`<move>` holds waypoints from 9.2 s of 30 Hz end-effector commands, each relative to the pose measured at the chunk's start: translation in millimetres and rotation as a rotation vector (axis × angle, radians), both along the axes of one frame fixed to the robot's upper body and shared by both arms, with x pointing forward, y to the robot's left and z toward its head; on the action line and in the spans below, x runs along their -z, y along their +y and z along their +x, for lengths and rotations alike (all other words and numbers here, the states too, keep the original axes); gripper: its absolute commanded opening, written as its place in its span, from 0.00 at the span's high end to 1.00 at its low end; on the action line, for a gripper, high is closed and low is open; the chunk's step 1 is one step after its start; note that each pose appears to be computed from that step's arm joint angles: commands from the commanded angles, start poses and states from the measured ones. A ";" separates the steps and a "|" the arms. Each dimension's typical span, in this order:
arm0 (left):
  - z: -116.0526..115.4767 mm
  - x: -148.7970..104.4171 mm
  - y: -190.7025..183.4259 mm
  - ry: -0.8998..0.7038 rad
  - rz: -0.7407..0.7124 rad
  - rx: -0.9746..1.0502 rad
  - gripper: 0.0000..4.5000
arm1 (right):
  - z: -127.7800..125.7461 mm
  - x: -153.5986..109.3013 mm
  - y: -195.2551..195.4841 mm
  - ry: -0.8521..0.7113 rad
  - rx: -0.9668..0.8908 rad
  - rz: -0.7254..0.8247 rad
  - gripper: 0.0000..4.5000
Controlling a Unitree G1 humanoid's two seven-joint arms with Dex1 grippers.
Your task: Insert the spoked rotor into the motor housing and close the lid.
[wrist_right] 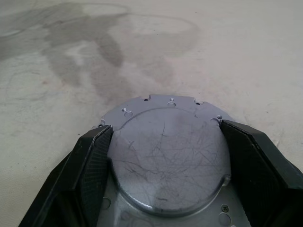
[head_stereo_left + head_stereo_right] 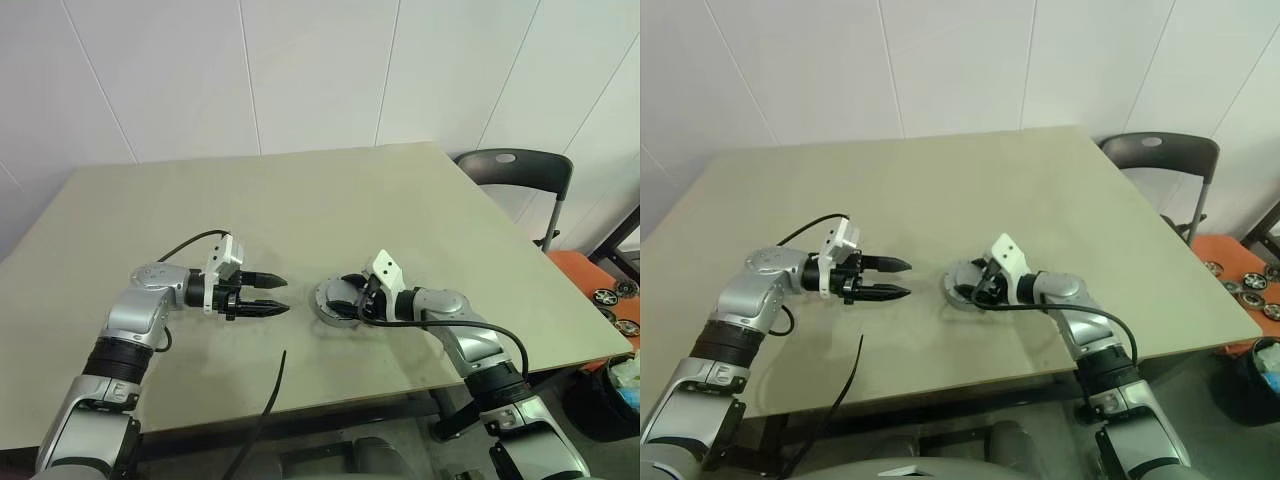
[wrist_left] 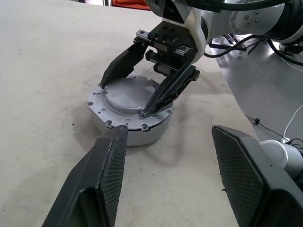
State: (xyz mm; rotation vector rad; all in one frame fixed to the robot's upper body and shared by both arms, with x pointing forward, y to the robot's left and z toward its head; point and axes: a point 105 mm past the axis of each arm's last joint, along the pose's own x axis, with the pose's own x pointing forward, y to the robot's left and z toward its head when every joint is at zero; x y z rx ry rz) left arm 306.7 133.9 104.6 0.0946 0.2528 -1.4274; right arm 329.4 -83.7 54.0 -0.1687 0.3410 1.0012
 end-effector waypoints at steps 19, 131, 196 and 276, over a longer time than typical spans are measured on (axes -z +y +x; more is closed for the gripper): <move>7.0 -10.5 -3.8 -0.056 -0.025 -0.005 0.33 | 8.9 -19.0 -20.9 0.089 0.042 0.102 0.28; 28.9 34.3 -110.4 0.124 -0.161 -0.128 0.99 | -9.7 37.4 -30.7 0.110 -0.068 -0.176 0.28; 22.1 31.3 -108.3 -0.028 -0.072 -0.057 0.99 | -10.1 61.2 -42.1 0.186 -0.010 -0.203 0.28; 26.4 67.0 -101.8 -0.055 0.082 -0.088 1.00 | -16.4 14.2 -69.9 0.166 -0.087 -0.126 0.00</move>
